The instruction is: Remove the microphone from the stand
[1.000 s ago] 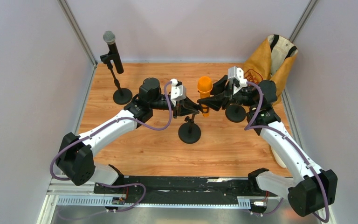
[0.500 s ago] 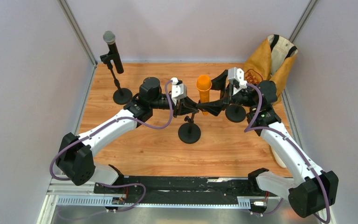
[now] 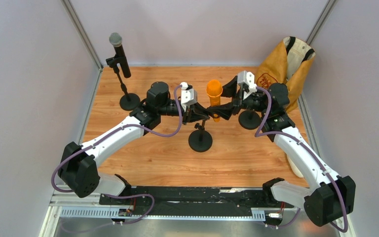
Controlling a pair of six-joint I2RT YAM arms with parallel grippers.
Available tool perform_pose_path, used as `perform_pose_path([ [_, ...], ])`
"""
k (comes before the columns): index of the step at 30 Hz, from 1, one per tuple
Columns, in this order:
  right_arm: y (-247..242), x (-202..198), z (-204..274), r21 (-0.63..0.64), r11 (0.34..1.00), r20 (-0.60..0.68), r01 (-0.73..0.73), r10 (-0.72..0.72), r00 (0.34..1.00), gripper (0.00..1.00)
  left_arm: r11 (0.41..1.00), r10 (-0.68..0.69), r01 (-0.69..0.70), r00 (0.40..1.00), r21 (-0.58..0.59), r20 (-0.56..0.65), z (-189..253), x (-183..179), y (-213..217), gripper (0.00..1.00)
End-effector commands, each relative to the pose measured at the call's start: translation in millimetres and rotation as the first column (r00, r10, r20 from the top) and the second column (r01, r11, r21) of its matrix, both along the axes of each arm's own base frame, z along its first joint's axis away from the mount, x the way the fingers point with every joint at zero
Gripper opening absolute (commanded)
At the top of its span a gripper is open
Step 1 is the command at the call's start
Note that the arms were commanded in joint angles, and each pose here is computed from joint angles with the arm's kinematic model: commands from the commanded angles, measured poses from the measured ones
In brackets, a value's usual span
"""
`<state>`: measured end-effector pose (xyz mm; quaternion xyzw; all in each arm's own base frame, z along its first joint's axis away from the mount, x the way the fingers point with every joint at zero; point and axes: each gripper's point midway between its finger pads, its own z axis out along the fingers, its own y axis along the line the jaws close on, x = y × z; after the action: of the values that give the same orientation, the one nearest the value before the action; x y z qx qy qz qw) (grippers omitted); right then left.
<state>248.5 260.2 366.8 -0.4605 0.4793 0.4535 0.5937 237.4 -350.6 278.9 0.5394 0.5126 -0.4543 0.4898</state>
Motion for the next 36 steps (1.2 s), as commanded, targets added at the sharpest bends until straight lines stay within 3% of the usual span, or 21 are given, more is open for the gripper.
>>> perform_pose_path([
  [1, 0.3, -6.9, 12.8, -0.008, 0.999, 0.059, -0.045, 0.045, 0.997, 0.60, 0.999, -0.009, 0.012, 0.999, 0.043, -0.049, -10.9, -8.6, 6.9, 0.00],
  [8, 0.6, -9.0, 6.2, -0.024, 0.998, 0.050, -0.066, 0.067, 0.996, 0.52, 0.999, -0.008, 0.011, 0.999, 0.043, -0.052, -12.7, -7.6, 6.8, 0.00],
  [16, -0.6, -11.7, 12.6, -0.016, 0.998, 0.066, -0.063, 0.064, 0.996, 0.19, 0.998, -0.004, 0.008, 0.998, 0.055, -0.062, -19.9, -5.5, 5.8, 0.00],
  [20, -5.3, -16.5, 29.5, 0.042, 0.999, 0.101, -0.025, 0.020, 0.995, 0.09, 0.998, 0.001, 0.004, 0.997, 0.068, -0.078, -27.7, -2.5, 4.2, 0.00],
  [36, -8.7, -31.5, 53.6, 0.119, 0.992, 0.085, -0.043, 0.033, 0.996, 0.05, 0.996, -0.005, 0.014, 0.994, 0.087, -0.107, -41.1, -0.3, 0.2, 0.00],
])
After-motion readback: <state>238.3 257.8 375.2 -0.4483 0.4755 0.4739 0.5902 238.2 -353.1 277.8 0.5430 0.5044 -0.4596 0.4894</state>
